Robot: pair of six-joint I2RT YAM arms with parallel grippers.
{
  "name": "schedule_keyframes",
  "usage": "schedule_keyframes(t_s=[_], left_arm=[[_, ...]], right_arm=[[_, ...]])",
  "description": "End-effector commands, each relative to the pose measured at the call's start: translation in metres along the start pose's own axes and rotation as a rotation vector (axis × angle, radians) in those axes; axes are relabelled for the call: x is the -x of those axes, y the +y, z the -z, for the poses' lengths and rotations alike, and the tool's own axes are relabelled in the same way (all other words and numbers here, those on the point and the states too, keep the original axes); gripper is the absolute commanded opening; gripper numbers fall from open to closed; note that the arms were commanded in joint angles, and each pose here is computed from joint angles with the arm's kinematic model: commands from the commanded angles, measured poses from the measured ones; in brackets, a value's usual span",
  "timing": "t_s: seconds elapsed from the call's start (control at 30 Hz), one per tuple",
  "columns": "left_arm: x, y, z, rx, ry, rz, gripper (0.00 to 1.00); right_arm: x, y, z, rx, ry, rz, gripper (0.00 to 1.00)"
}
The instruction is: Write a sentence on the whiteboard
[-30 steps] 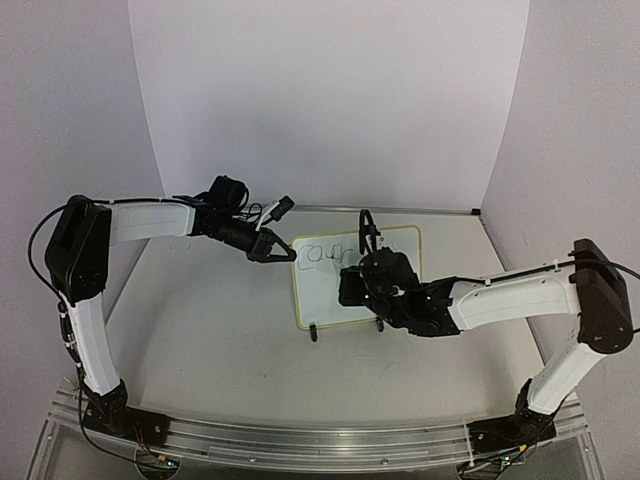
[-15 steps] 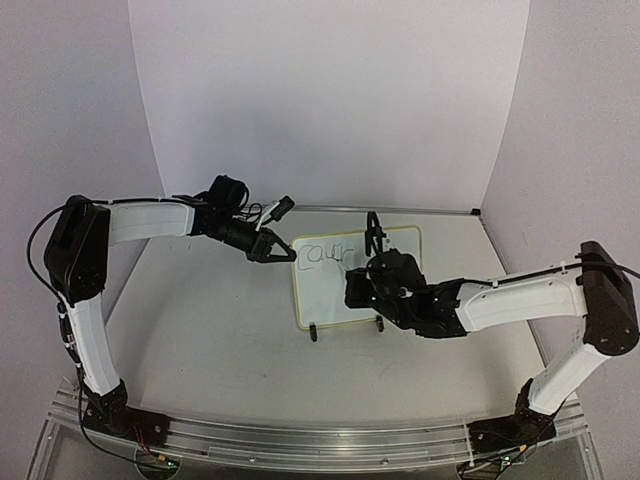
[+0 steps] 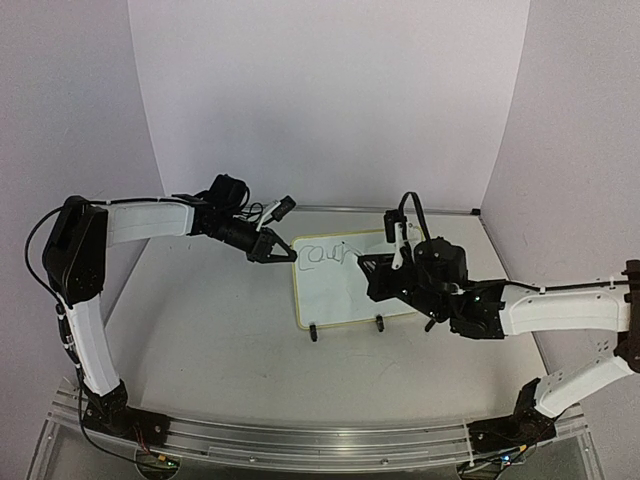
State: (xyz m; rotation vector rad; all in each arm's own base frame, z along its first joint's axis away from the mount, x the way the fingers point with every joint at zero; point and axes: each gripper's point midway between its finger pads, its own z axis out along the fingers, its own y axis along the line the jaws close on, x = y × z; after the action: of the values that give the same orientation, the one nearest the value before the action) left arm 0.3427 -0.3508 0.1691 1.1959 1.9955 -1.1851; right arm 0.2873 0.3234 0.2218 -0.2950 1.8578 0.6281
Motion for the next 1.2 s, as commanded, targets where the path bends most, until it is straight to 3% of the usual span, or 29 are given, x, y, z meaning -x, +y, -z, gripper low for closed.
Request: schedule_keyframes(t_s=[0.0,0.53,1.17], left_arm=[[-0.002,0.013,0.004,0.103,0.034,-0.082,0.0],[-0.001,0.01,0.004,0.101,0.033,-0.087,0.0],[-0.004,0.011,0.001,0.105,0.044,-0.088,0.0]], right_arm=[[0.003,-0.005,0.005,0.091,0.013,0.014,0.0],[0.011,-0.047,0.013,0.134,-0.003,-0.061,0.0],[0.004,-0.073,-0.025,-0.024,-0.033,-0.121,0.0]])
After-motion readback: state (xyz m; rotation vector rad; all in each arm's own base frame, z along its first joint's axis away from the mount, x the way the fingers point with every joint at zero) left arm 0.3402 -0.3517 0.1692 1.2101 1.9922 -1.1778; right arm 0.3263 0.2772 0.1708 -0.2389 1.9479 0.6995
